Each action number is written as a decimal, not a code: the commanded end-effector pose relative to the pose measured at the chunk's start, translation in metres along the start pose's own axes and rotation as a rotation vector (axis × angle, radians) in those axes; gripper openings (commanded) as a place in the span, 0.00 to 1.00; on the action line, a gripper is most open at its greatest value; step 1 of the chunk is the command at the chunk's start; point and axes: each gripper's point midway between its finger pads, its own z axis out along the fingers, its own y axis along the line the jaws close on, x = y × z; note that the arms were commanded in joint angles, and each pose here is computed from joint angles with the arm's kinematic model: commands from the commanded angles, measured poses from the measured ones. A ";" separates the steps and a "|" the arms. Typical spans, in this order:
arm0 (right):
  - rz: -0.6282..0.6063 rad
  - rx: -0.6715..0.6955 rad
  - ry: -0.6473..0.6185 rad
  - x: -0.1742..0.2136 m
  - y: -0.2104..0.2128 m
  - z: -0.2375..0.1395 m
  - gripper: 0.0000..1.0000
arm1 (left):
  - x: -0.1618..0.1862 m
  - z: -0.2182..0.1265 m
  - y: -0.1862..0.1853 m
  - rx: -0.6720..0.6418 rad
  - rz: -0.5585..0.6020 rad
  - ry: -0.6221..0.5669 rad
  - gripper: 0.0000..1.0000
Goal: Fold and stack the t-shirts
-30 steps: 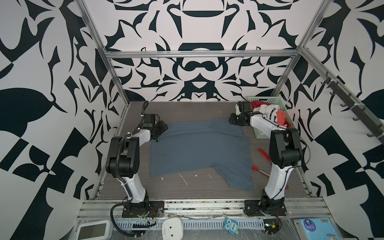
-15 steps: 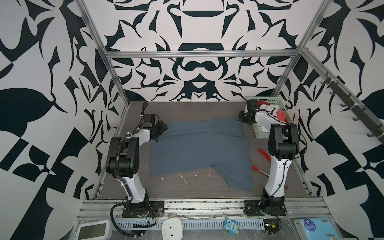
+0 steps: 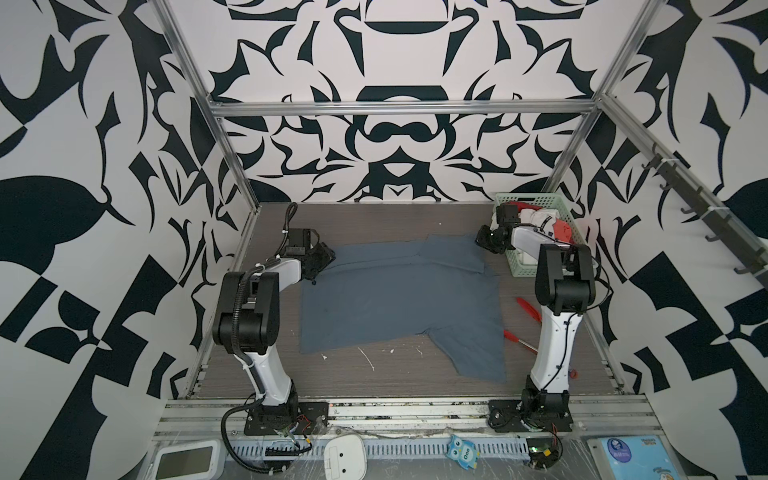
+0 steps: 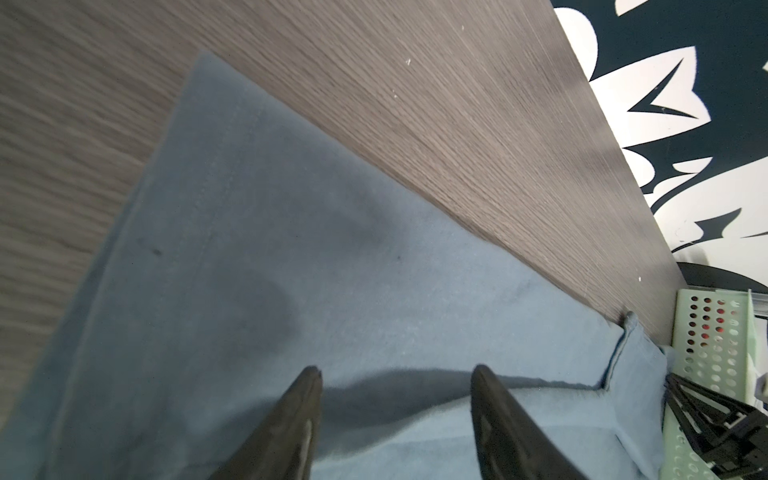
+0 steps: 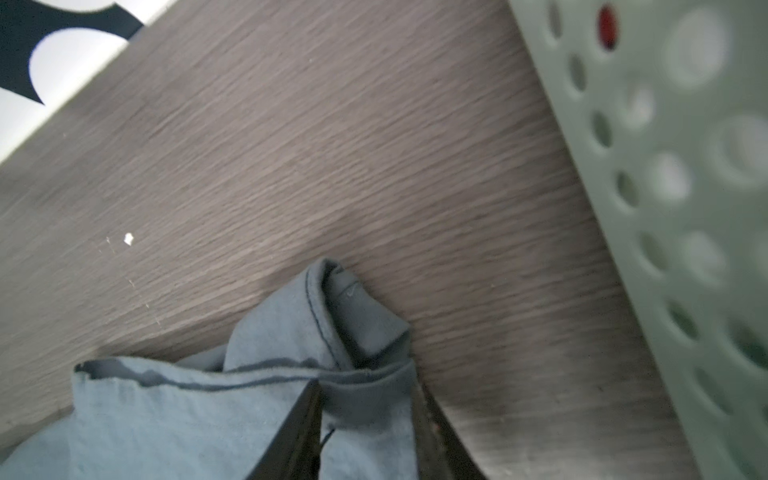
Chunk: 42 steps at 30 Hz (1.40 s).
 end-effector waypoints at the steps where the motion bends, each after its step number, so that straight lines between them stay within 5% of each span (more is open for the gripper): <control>1: 0.007 -0.036 -0.049 -0.012 0.009 -0.011 0.31 | -0.001 0.003 0.005 -0.020 -0.011 0.002 0.61; 12: -0.005 -0.012 -0.058 -0.012 0.006 -0.018 0.01 | 0.002 0.007 0.009 -0.031 -0.018 0.013 0.61; 26: -0.035 -0.001 -0.113 -0.024 0.014 -0.061 0.00 | 0.002 0.008 0.009 -0.033 -0.017 0.013 0.61; 42: -0.139 -0.062 -0.017 0.032 0.042 -0.099 0.00 | 0.003 0.005 0.008 -0.025 -0.008 0.013 0.61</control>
